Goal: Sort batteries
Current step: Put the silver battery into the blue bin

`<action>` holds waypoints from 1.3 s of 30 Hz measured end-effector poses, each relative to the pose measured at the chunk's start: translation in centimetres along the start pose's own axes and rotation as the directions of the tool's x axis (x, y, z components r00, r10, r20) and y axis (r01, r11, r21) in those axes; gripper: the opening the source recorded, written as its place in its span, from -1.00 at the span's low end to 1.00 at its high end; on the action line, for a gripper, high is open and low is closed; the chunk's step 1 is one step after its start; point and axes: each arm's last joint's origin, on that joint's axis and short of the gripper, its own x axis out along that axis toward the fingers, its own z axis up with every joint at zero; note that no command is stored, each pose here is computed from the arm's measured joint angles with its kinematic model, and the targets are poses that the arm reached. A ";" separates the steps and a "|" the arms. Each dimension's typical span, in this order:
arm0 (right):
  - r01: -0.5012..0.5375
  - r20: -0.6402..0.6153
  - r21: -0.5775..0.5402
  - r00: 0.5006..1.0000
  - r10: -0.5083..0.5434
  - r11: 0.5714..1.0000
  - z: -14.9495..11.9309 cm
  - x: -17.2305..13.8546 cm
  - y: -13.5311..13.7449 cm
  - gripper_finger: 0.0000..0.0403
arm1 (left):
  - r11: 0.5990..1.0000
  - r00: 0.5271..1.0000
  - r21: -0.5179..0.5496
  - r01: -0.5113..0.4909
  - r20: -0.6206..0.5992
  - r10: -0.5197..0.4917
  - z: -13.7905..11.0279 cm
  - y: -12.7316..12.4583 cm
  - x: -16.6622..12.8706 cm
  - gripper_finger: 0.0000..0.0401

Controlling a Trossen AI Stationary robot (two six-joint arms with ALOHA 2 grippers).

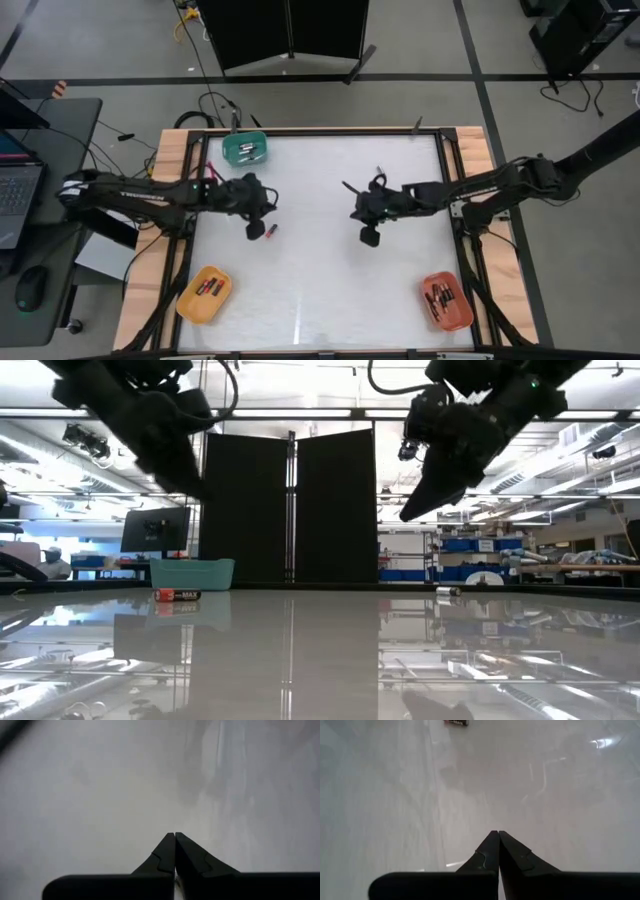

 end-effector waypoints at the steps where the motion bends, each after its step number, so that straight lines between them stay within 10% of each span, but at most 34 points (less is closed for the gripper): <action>1: -0.001 0.005 0.001 1.000 0.001 1.000 -0.3 0.1 -0.1 -0.94 | 1.000 0.999 -0.030 0.002 -0.035 -0.004 -0.3 -0.2 -0.1 -0.93; 16: -0.016 0.079 -0.040 0.997 0.019 0.999 -1.6 0.9 -0.3 -0.94 | 0.938 0.970 -0.330 -0.103 -0.240 0.022 -2.9 -3.5 1.4 -0.44; 26: -0.015 0.104 -0.092 0.994 0.024 0.996 -1.4 0.9 -0.2 -0.94 | 0.907 0.945 -0.370 -0.199 -0.319 0.077 -4.7 -5.5 4.5 -0.01; 39: -0.014 0.121 -0.110 0.992 0.027 0.994 -1.2 0.8 -0.2 -0.94 | 0.863 0.915 -0.373 -0.341 -0.342 0.214 -6.1 -5.5 6.5 0.01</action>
